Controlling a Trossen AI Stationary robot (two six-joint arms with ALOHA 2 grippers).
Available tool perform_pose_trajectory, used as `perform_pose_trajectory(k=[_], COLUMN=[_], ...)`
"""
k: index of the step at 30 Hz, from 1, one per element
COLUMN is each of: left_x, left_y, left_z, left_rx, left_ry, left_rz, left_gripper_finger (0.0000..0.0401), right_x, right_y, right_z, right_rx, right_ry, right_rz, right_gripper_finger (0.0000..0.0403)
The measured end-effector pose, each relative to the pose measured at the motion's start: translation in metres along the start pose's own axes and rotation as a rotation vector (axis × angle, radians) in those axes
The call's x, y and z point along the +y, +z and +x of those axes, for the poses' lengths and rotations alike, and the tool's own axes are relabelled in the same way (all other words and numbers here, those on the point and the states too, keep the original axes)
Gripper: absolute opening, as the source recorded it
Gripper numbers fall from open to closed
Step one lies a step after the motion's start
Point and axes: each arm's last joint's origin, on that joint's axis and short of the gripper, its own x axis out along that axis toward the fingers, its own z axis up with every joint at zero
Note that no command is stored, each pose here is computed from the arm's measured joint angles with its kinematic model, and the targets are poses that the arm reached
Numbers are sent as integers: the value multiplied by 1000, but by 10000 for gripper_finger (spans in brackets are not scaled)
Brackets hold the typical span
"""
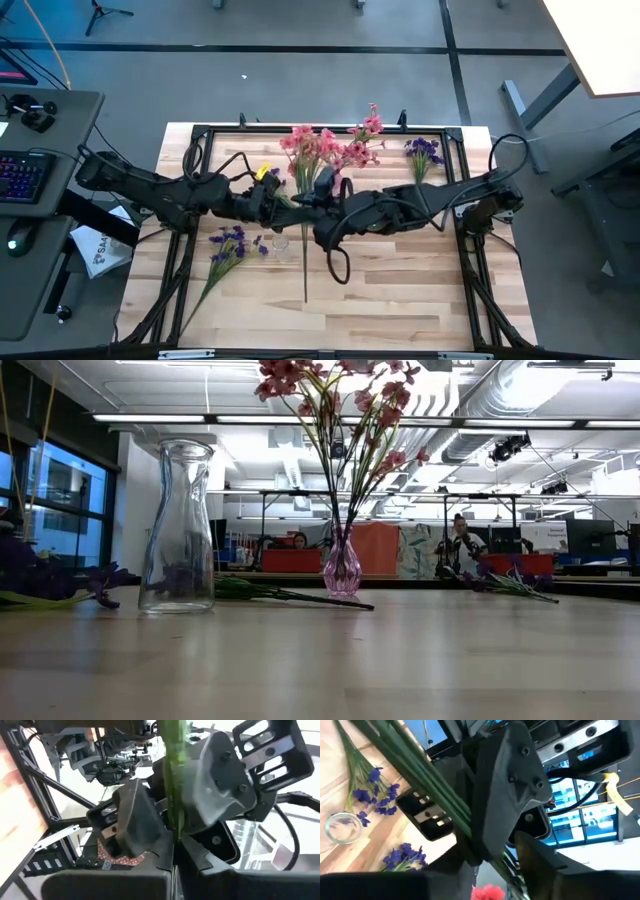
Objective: Sort flowers into vase by color
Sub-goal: Put the pink flowers into the purple vase
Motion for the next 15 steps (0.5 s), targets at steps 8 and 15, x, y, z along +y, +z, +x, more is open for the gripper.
perform_pose_trajectory(k=[8, 15], left_x=[1, -6], left_y=[0, 9], left_z=[-1, -13], left_rx=[4, 28], left_ry=[16, 42], left_rz=[53, 133], left_gripper_finger=[8, 39], right_x=[2, 2], right_y=[1, 3], right_z=[1, -1], right_rx=[5, 39], right_ry=[-1, -36], right_rz=[14, 10], right_gripper_finger=[8, 3])
